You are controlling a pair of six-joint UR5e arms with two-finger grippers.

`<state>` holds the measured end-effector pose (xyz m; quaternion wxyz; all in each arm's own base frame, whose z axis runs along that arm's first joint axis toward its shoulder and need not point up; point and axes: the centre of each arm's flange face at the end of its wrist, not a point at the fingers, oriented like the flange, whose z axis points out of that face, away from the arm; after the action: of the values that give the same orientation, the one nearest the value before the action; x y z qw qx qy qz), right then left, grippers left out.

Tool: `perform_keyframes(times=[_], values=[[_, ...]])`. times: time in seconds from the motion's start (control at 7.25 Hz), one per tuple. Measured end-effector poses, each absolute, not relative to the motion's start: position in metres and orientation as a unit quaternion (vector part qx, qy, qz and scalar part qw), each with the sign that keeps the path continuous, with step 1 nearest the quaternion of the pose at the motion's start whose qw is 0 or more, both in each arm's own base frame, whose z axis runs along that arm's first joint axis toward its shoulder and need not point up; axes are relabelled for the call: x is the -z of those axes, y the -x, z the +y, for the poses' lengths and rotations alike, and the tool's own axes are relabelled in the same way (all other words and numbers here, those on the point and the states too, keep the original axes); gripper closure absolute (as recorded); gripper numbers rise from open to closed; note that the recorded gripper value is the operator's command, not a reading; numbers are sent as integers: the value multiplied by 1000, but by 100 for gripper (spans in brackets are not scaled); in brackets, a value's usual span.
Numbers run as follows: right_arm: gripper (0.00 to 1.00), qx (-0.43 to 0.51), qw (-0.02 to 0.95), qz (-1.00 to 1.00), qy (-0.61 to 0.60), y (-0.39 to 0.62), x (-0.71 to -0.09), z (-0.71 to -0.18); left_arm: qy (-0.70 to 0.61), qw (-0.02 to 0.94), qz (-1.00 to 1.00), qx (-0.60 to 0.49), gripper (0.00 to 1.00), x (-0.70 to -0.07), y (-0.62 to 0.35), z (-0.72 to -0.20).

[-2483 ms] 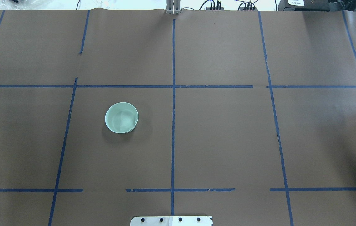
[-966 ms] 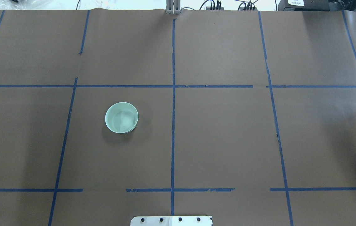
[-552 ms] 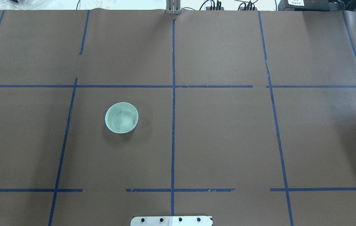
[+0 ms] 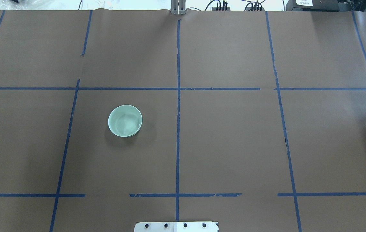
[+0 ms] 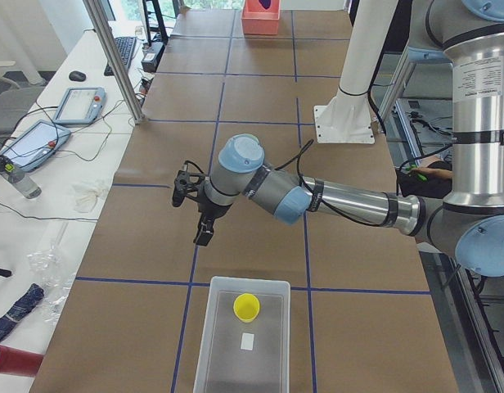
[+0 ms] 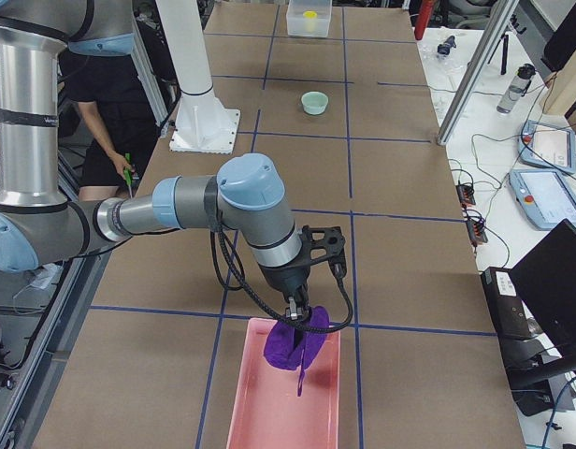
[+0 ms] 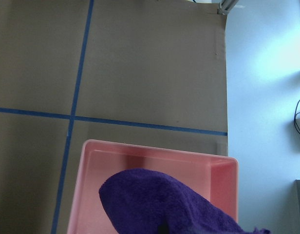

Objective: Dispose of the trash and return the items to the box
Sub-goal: 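Release the cup into the clear box and the cloth into the pink bin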

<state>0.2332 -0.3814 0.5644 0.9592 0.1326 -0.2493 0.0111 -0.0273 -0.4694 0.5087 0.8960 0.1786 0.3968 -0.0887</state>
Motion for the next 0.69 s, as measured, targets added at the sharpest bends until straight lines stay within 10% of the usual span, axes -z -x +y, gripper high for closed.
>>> perform_keyframes(times=[0.41,0.69], values=[[0,11,968,-226,-108,-240,-588,-389,-129,876,457,84,0,-468,-71,-459],[0,7,968,-228,-104,-241,-594,-395,-96,860,492,92,0,-451,-126,-448]])
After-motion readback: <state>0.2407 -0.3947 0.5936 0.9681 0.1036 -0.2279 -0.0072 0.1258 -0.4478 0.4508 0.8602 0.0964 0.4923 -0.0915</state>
